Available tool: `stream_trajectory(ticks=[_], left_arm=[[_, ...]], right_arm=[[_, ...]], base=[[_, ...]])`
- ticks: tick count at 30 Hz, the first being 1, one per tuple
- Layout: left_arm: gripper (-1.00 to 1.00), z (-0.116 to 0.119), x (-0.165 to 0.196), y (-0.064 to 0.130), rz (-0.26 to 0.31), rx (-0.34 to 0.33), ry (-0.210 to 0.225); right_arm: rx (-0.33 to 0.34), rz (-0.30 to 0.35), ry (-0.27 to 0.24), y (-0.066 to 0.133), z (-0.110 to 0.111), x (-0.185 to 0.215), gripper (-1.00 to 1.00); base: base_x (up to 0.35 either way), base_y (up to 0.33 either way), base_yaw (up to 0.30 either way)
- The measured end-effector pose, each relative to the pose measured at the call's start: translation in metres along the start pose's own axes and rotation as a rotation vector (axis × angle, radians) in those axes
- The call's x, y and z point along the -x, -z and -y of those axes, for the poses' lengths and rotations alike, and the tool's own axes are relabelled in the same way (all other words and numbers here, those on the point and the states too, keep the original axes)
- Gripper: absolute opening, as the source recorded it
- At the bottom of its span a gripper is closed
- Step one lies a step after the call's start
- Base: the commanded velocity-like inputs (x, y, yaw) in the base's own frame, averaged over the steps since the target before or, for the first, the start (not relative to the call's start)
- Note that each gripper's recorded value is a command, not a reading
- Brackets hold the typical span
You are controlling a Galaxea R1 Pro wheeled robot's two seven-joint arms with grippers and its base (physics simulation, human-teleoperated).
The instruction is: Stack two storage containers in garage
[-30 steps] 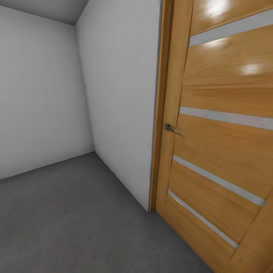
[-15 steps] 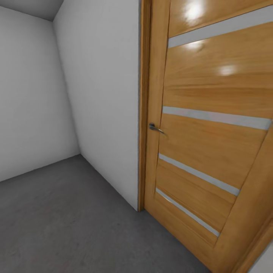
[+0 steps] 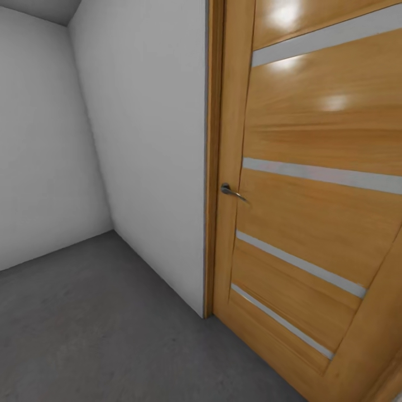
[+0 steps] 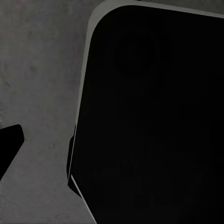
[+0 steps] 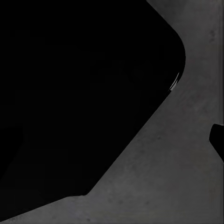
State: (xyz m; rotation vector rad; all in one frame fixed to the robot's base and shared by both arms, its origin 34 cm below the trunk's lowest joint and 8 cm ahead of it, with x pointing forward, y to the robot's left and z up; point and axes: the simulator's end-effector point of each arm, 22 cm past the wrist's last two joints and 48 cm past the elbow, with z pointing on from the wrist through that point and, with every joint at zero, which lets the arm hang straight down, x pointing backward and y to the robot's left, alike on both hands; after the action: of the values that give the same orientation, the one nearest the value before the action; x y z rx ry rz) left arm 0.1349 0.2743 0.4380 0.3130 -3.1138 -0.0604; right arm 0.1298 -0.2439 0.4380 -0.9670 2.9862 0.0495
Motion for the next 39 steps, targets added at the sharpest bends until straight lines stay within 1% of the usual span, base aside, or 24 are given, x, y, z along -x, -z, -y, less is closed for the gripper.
stream_trajectory(ticks=[20, 28, 39], left_arm=[[1.0, -0.0002, 0.0, 0.0, 0.0, 0.001, 0.0], [1.0, -0.0002, 0.0001, 0.0, 0.0, 0.001, 0.0], [1.0, 0.0011, 0.0, -0.0001, 0.0, -0.001, -0.002]], right_arm=[[0.0, -0.001, 0.0, 0.0, 0.0001, -0.0002, 1.0], [0.003, -0.003, 0.0, 0.0, -0.0007, -0.0007, 1.0], [0.004, -0.004, 0.0, -0.0001, -0.0008, -0.0007, 1.0]], base=[[0.29, 0.163, -0.01], [0.24, 0.096, -0.197], [0.031, 0.004, -0.244]])
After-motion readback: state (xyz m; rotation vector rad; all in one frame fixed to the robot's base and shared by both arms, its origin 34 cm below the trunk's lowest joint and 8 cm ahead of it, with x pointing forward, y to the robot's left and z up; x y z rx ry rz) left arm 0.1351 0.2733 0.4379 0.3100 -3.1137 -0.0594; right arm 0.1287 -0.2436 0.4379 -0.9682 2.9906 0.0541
